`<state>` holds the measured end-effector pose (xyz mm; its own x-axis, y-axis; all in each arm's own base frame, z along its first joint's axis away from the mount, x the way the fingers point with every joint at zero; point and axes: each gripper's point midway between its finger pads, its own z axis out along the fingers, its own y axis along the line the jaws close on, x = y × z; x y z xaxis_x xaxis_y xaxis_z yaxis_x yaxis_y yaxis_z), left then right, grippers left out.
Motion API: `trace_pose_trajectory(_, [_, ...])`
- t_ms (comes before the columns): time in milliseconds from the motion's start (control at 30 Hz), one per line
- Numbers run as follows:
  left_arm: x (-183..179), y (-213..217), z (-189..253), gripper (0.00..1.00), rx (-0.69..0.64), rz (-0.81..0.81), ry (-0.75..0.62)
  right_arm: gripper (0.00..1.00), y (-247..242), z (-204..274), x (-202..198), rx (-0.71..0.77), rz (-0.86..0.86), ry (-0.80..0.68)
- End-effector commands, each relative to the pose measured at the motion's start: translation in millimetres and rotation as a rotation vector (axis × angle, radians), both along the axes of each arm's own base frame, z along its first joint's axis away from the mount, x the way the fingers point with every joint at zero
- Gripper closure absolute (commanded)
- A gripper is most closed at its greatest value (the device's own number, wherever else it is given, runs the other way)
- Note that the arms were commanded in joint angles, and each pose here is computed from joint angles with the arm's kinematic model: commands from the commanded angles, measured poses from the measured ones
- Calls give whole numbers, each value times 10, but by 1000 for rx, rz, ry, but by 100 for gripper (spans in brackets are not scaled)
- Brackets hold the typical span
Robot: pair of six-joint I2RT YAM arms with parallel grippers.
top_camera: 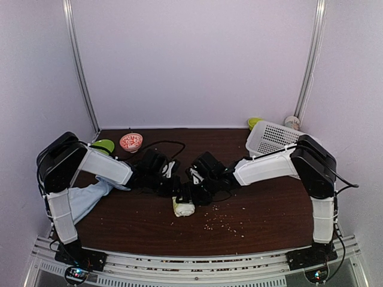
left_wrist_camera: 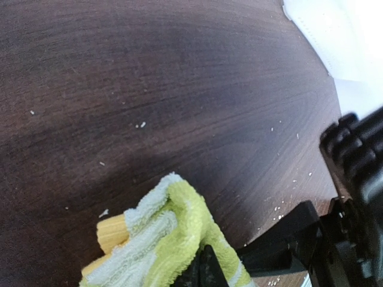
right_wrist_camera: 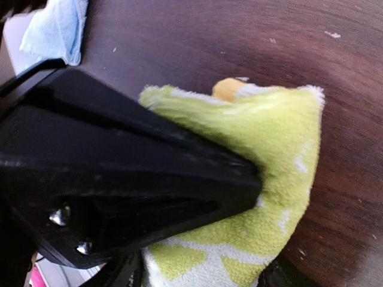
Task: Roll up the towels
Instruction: Roll the towel from the center of the board.
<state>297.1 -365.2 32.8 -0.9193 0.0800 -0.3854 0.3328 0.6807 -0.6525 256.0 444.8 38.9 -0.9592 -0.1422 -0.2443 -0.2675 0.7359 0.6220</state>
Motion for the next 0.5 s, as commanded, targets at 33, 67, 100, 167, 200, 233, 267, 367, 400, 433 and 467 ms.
trace_pose_trajectory(33, [-220,322,-435,100,153,24,113,49,-299,-801,-395,-228,5,139])
trace_pose_trajectory(67, [-218,318,-428,100,151,24,112,54,-311,-840,-414,-239,6,144])
trace_pose_trajectory(100, [-221,320,-431,100,152,24,113,57,-328,-866,-421,-247,3,149])
trace_pose_trajectory(167, [-219,318,-424,100,149,23,112,63,-355,-894,-422,-259,-4,147])
trace_pose_trajectory(200, [-219,318,-424,100,149,23,112,67,-367,-897,-411,-263,-10,144])
trace_pose_trajectory(233, [-223,318,-419,100,148,22,112,72,-376,-902,-406,-268,-13,141])
trace_pose_trajectory(267, [-225,317,-409,100,147,22,112,77,-386,-906,-396,-272,-18,136])
trace_pose_trajectory(367, [-210,322,-304,100,142,26,96,83,-405,-889,-366,-280,-29,122])
trace_pose_trajectory(400, [-205,329,-259,100,143,29,89,83,-416,-873,-355,-284,-30,113])
trace_pose_trajectory(433, [-196,339,-209,100,144,33,80,84,-431,-862,-341,-294,-31,101])
trace_pose_trajectory(467, [-198,355,-156,100,148,35,73,84,-447,-842,-322,-304,-32,89])
